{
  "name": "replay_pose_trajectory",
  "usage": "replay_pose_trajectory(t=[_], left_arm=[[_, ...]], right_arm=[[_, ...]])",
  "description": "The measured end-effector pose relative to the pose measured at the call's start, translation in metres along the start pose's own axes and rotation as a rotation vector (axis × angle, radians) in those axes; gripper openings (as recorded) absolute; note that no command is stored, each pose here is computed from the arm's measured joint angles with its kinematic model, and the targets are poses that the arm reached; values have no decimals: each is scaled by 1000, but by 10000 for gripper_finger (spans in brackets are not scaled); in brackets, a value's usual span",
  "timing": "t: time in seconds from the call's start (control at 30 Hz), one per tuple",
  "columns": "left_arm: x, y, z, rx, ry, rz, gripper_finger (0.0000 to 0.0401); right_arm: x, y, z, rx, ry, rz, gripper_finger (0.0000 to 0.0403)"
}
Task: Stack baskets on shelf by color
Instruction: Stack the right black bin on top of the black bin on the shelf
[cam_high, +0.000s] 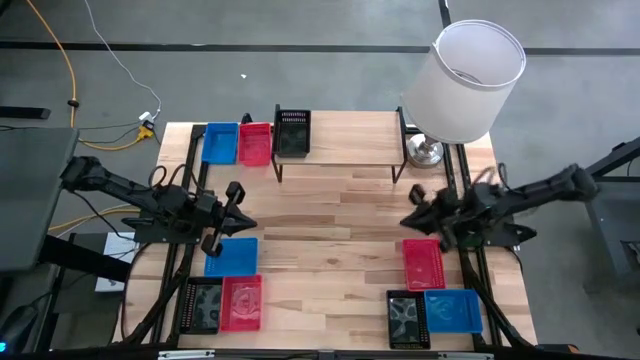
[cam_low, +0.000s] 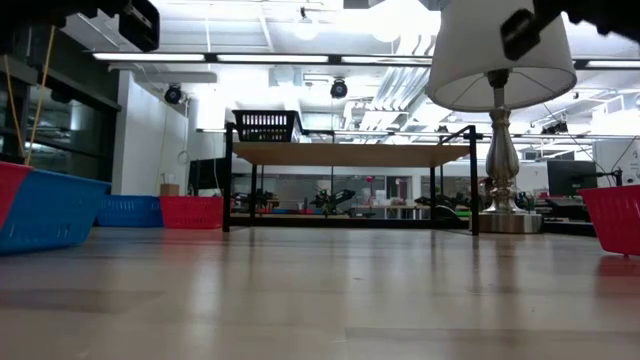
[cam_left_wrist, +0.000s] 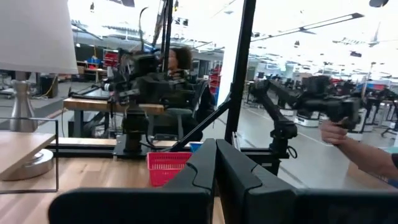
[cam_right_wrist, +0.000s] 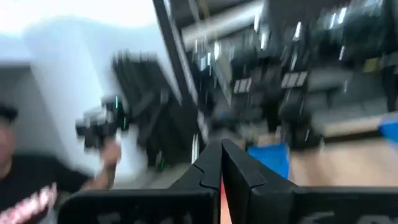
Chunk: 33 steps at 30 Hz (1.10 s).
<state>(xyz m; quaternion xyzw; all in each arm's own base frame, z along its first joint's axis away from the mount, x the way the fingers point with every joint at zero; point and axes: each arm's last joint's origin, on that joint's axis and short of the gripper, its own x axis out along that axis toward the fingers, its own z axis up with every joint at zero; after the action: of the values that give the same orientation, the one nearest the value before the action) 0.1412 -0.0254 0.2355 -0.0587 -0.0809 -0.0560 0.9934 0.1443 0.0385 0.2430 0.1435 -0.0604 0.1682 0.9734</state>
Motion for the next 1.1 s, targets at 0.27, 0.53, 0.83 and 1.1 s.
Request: replay_pose_trajectory(t=[0.27,0.53,0.83,1.1], left_arm=[[0,0,-6,0,61,8,0],[0,1,-7,1,73,48,0],[0,1,-9,2,85,51,0],[0,1,-10,0,95,52,0]], right_arm=[[73,36,8,-83,488,-72,0],[139,50,4,20,770,-199,0],[165,70,-34,240,1260,-535,46],[161,113,-71,368,1433,-570,148]])
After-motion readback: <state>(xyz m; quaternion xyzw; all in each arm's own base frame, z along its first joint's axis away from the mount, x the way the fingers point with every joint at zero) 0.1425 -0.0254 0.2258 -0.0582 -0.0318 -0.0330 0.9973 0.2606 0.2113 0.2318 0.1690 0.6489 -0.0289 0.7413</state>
